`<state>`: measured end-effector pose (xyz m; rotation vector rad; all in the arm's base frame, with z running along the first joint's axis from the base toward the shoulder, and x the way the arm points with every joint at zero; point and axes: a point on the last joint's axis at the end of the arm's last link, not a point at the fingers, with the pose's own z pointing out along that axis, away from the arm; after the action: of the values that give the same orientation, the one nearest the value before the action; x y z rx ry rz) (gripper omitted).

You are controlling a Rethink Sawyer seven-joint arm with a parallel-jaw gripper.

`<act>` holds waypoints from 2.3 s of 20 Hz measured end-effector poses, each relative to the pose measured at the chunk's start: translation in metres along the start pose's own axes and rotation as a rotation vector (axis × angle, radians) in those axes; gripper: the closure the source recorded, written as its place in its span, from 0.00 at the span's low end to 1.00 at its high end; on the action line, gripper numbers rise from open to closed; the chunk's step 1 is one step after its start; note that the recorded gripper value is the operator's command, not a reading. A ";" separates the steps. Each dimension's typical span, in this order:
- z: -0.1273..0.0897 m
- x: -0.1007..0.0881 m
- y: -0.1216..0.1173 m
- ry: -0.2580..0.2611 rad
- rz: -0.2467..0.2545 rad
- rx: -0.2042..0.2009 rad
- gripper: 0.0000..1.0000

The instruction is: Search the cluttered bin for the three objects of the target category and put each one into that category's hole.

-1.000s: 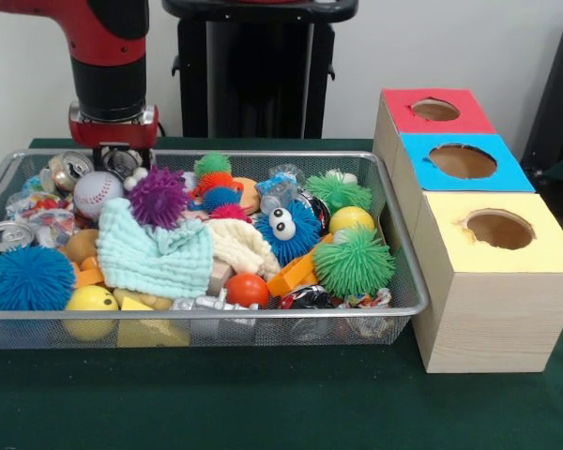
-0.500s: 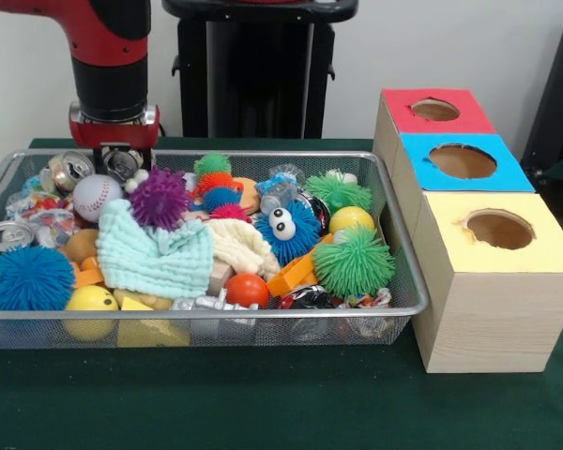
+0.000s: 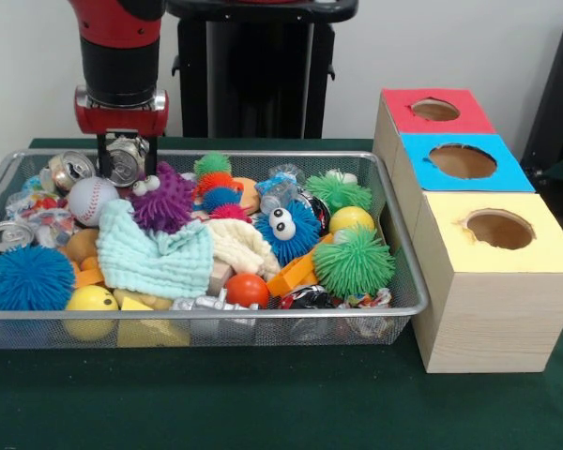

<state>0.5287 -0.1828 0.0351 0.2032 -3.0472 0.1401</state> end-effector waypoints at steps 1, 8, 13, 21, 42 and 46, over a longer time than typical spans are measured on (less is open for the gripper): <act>-0.002 -0.001 0.000 0.001 -0.002 0.002 0.00; -0.023 -0.015 -0.007 0.001 -0.006 0.029 0.00; -0.036 -0.032 -0.017 -0.018 -0.001 0.049 0.00; -0.047 -0.049 -0.032 -0.039 0.013 0.072 0.00; -0.015 -0.079 -0.071 -0.080 0.072 0.055 0.00; -0.004 -0.072 -0.072 -0.065 0.059 0.058 0.00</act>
<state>0.6095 -0.2440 0.0387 0.1236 -3.1179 0.2297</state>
